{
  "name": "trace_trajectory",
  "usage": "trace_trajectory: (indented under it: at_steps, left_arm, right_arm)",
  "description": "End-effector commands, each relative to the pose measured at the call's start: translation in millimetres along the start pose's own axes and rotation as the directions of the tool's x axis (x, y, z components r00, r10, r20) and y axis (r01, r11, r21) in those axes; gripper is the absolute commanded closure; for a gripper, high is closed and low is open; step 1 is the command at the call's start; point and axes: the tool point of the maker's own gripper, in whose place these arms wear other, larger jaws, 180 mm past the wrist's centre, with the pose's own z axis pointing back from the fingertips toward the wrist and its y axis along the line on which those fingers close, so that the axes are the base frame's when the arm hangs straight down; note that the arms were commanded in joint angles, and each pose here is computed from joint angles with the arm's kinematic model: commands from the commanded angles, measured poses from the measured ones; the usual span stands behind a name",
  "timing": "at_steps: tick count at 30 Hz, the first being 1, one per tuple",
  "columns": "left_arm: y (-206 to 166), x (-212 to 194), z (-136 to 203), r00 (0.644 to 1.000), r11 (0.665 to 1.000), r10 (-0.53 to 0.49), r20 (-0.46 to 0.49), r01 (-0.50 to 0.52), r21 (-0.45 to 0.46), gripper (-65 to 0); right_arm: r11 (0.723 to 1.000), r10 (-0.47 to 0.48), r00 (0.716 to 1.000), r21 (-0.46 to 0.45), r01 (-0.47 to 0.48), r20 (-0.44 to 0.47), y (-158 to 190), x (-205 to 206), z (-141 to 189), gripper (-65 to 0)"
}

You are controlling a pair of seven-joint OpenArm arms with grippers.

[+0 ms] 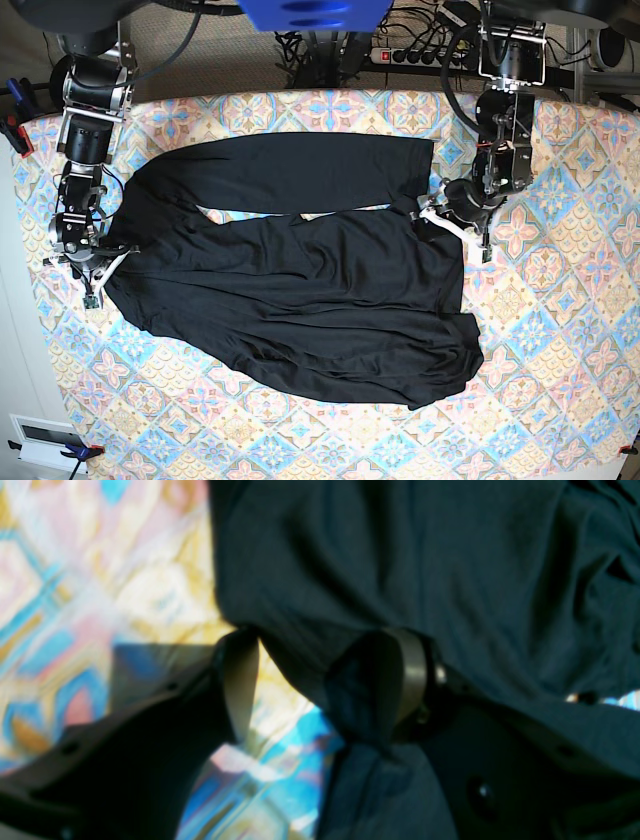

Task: Layout the t-shirt on the table in an organized manner, then fold the t-shirt properly
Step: 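Grasp the shirt edge with the left gripper and stretch it taut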

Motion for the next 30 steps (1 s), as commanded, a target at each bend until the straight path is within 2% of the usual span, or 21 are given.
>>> trace_trajectory:
  at_steps: [1,3,6,7,11,15,20,26,30]
  left_arm:
    - [-7.0,-1.4,-0.7,1.0,1.0,0.002,-0.021,-0.003,-0.016,-32.3]
    - [-9.7,5.2,-1.1,1.0,1.0,-0.002,-0.009,0.002,-0.021,-22.5]
    - [-13.4,27.2,-0.1,0.999,1.0,-0.006,0.035,0.007,-0.029,-2.5]
    - [-12.7,35.1,0.8,0.999,1.0,-0.013,0.049,0.014,-0.026,0.0]
    - [-2.7,81.4,18.7,0.987,0.996,-0.084,0.138,0.085,0.005,-1.1]
    - [6.5,137.3,54.0,0.951,0.989,-0.15,0.27,0.142,0.049,0.0]
    - [24.8,183.0,83.0,0.913,0.977,-0.208,0.352,0.176,0.122,0.0]
    - [36.6,185.2,89.0,0.91,0.968,-0.238,0.339,0.194,0.157,-0.1]
    - [49.9,155.2,81.3,0.933,0.967,-0.232,0.275,0.19,0.17,-0.2]
  right_arm:
    - [0.999,-0.001,0.998,-0.04,0.003,0.058,-19.5,23.3,5.7,-0.1]
    - [0.999,-0.001,0.998,-0.04,0.003,0.058,-19.5,23.3,5.7,-0.1]
    - [0.999,-0.001,0.998,-0.04,0.003,0.058,-19.5,23.3,5.7,-0.1]
    - [0.999,-0.001,0.998,-0.04,0.003,0.058,-19.5,23.3,5.7,-0.1]
    - [0.999,-0.002,0.998,-0.038,0.004,0.057,-18.5,22.9,5.4,-0.1]
    - [0.999,-0.003,0.998,-0.035,0.005,0.055,-17.4,22.2,4.7,-0.1]
    - [0.999,-0.005,0.998,-0.036,0.007,0.056,-17.7,23.4,4.6,-0.1]
    - [0.999,-0.005,0.998,-0.036,0.007,0.056,-17.7,23.4,4.6,-0.1]
    - [0.999,-0.003,0.999,-0.036,0.005,0.053,-17.5,21.9,4.3,-0.1]
